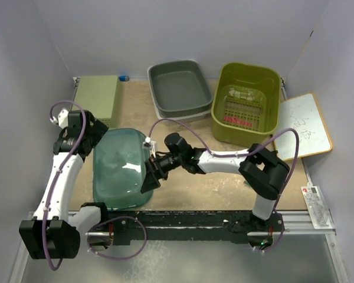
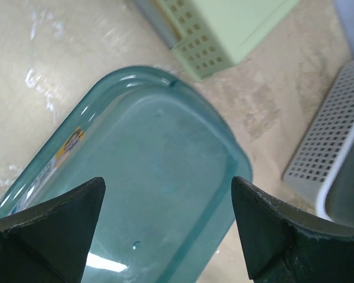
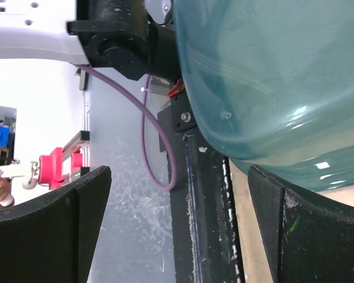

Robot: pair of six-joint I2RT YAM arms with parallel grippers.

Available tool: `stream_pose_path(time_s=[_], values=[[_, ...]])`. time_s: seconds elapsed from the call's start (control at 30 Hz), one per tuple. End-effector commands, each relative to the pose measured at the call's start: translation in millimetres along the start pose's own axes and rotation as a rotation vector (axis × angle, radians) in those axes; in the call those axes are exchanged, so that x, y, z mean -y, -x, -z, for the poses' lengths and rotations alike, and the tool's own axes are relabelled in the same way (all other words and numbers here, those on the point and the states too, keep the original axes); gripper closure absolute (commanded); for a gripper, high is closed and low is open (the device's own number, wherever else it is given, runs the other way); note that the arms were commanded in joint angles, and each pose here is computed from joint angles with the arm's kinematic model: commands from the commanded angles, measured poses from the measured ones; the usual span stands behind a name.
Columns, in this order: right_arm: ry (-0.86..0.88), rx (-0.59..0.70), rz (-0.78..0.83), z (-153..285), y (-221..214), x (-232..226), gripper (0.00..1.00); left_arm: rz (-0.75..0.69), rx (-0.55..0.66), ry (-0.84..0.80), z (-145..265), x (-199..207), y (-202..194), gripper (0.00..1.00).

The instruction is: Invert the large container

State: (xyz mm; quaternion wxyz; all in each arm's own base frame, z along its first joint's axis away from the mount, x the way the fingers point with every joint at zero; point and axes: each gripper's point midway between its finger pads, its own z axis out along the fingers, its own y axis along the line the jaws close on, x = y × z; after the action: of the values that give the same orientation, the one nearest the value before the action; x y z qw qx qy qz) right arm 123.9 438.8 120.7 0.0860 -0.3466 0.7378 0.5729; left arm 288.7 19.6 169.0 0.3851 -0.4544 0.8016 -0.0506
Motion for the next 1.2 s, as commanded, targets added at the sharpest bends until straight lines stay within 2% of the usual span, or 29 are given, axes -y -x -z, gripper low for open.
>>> stream_pose_path(time_s=[0.0,0.07,0.17,0.27,0.47,0.6,0.7,0.93,1.07,1.17], values=[[0.002,0.046,0.083,27,17,-23,0.0,-0.103,0.07,-0.108,23,38,37,0.16],[-0.11,0.07,0.107,47,20,-10,0.0,-0.156,0.069,-0.188,41,57,41,0.16],[-0.316,0.227,0.065,98,39,21,0.0,-0.28,0.048,-0.237,65,82,23,0.16],[-0.542,0.432,-0.042,169,50,66,0.0,-0.401,0.014,-0.292,85,113,-23,0.17],[-1.034,0.603,-0.082,279,54,91,0.0,-0.623,-0.093,-0.393,103,156,-144,0.17],[-1.139,0.714,-0.11,313,51,79,0.0,-0.711,-0.224,-0.435,92,162,-220,0.17],[-1.147,0.778,-0.104,323,49,70,0.0,-0.768,-0.263,-0.351,68,147,-247,0.17],[-1.212,0.788,-0.099,336,36,73,0.0,-0.763,-0.311,-0.158,27,82,-245,0.17],[-1.197,0.774,-0.1,331,37,73,0.0,-0.717,-0.287,-0.012,15,32,-202,0.17],[-1.179,0.78,-0.099,328,39,74,0.0,-0.672,-0.196,0.067,13,11,-156,0.17]])
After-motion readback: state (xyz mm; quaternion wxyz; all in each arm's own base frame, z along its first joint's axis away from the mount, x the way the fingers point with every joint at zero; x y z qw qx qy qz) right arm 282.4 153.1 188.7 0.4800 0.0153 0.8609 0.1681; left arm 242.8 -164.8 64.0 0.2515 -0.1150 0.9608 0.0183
